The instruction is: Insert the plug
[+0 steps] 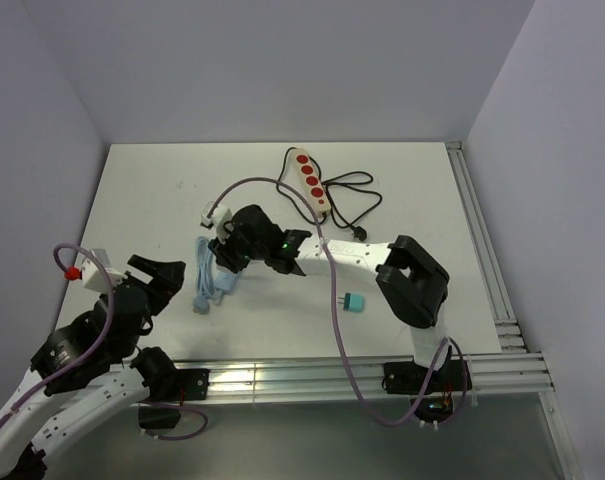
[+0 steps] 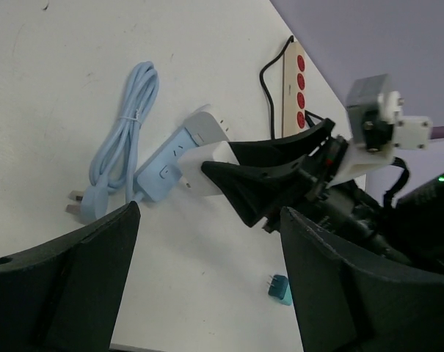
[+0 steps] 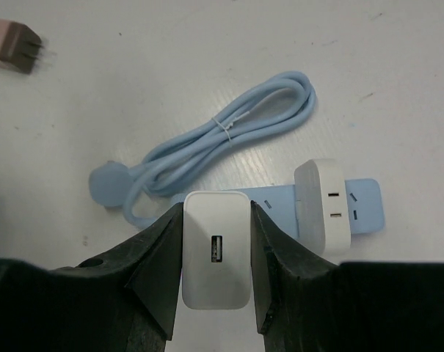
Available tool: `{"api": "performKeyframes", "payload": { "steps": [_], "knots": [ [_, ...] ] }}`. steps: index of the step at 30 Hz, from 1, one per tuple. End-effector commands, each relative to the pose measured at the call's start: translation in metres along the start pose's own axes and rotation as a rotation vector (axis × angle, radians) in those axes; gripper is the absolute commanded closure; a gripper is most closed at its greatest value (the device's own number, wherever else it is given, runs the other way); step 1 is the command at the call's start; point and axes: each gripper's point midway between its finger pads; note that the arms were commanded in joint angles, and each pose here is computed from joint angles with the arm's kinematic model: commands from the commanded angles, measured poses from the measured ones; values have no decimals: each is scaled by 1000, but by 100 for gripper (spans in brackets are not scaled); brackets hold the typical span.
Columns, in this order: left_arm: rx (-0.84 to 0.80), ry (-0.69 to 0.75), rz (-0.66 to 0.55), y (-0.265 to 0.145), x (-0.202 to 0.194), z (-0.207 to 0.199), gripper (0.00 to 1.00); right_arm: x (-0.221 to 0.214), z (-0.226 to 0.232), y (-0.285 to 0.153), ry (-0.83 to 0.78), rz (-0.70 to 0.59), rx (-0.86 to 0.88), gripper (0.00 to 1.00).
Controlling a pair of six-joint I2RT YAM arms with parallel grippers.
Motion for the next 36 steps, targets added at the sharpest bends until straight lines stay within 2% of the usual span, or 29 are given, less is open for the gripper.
{"api": "performKeyframes", "payload": {
  "steps": [1,11,25,36],
  "knots": [
    [-35,-20,-29,0,6,-7,18,20,-3,8,-110,-54,-8,100],
    [15,-28,27,18,-23,-3,18,20,-12,21,-191,-80,5,100],
    [12,-19,19,18,-21,-2,18,27,-28,39,-243,-60,-33,100],
    [10,-20,10,17,-19,0,17,6,-41,40,-239,-4,-54,100]
  ]
}}
Point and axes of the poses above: each gripper's point midway between its finger pads, its own y axis out along the fingers, its own z axis along the line the jaws close on, x = y × z, and after that the axes turned 13 degrees about y, right-handed
